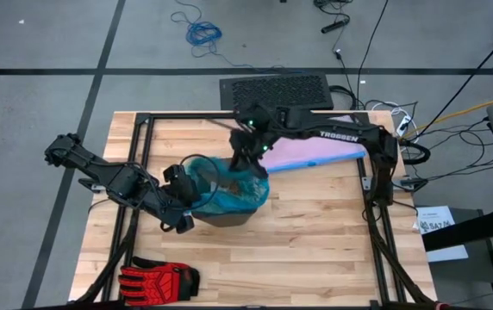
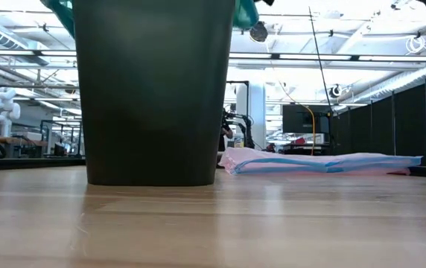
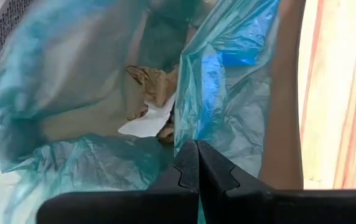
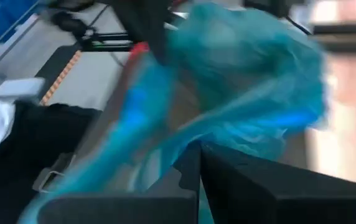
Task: Place trash/remove bag and relplace
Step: Close the trash bag
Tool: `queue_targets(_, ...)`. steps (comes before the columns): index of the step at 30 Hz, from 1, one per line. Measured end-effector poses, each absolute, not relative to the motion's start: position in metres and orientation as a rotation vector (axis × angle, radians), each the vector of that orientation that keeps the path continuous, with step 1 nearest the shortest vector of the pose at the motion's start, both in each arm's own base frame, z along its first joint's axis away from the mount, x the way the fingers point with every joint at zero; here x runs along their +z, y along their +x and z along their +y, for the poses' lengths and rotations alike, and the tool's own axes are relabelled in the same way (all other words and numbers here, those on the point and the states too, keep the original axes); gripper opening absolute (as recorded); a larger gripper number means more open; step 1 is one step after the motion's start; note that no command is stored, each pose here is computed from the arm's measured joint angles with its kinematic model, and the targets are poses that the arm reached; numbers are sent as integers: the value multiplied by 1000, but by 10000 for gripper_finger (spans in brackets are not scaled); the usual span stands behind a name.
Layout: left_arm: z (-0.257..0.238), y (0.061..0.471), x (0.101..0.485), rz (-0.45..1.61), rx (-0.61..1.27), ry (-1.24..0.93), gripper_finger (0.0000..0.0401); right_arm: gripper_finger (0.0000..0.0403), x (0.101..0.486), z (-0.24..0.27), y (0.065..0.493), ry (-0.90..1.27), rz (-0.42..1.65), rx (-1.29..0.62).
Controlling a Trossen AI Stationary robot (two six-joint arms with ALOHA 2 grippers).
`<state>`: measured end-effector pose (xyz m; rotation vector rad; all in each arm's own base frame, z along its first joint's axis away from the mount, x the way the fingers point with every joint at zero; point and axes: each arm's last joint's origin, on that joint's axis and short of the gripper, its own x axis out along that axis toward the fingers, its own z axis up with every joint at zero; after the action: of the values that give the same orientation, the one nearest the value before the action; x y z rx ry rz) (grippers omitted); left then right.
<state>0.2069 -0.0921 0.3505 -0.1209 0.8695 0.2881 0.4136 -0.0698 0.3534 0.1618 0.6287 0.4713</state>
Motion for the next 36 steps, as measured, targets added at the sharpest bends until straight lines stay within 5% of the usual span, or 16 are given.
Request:
queue_targets(12,-92,207,351,863,296,-120,0,0,350,-2,416,-119,749,426)
queue_targets(36,-91,206,381,793,214,-46,2,0,346,3,415,-198,799,336)
